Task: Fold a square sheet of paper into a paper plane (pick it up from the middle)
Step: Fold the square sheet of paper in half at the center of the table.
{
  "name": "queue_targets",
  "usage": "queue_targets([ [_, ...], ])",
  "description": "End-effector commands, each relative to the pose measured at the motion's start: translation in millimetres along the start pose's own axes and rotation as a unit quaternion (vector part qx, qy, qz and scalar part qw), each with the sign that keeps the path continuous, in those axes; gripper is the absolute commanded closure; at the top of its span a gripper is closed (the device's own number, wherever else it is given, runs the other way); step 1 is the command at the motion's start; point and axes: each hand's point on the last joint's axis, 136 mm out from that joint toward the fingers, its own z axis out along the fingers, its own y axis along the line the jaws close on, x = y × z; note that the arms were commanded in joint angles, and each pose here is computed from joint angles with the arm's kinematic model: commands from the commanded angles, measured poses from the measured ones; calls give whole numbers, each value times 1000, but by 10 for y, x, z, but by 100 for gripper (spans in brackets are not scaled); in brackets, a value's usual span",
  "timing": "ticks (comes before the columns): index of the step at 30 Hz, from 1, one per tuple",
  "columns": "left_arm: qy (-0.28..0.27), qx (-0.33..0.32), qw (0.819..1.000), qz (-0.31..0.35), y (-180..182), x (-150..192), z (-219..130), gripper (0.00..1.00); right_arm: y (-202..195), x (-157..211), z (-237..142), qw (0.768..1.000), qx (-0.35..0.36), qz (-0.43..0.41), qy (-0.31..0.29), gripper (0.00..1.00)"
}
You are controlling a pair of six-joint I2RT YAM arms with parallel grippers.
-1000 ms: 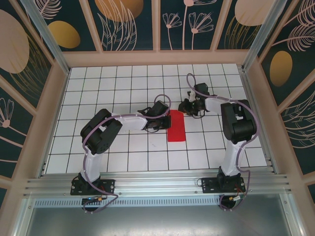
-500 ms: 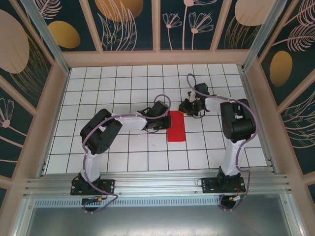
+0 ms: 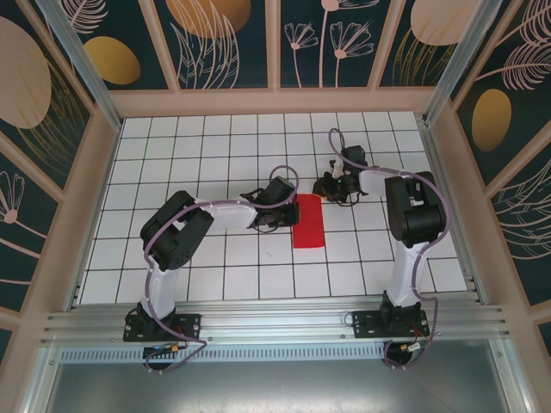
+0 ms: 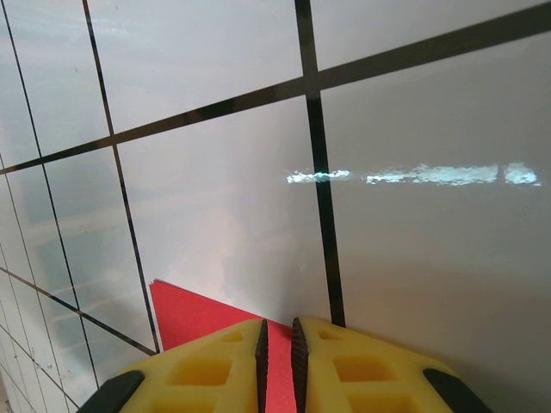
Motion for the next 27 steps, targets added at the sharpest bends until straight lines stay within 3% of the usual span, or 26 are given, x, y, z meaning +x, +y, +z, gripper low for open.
queue_targets([
  [1, 61, -77, 995, -5, 453, 407, 61, 100, 8, 0, -57, 1000, 8, 5, 0, 80],
  [8, 61, -75, 995, -4, 442, 402, 65, 100, 266, -142, -228, 1000, -21, -15, -16, 80],
  [15, 61, -76, 995, -5, 446, 402, 69, 100, -7, 20, -33, 1000, -3, 15, 0, 80],
  [22, 62, -76, 995, -5, 454, 409, 72, 100, -421, 146, 84, 996, 68, 52, 12, 81],
  [27, 61, -75, 995, -5, 445, 403, 74, 100, -114, 99, -114, 999, 40, 7, -2, 82],
])
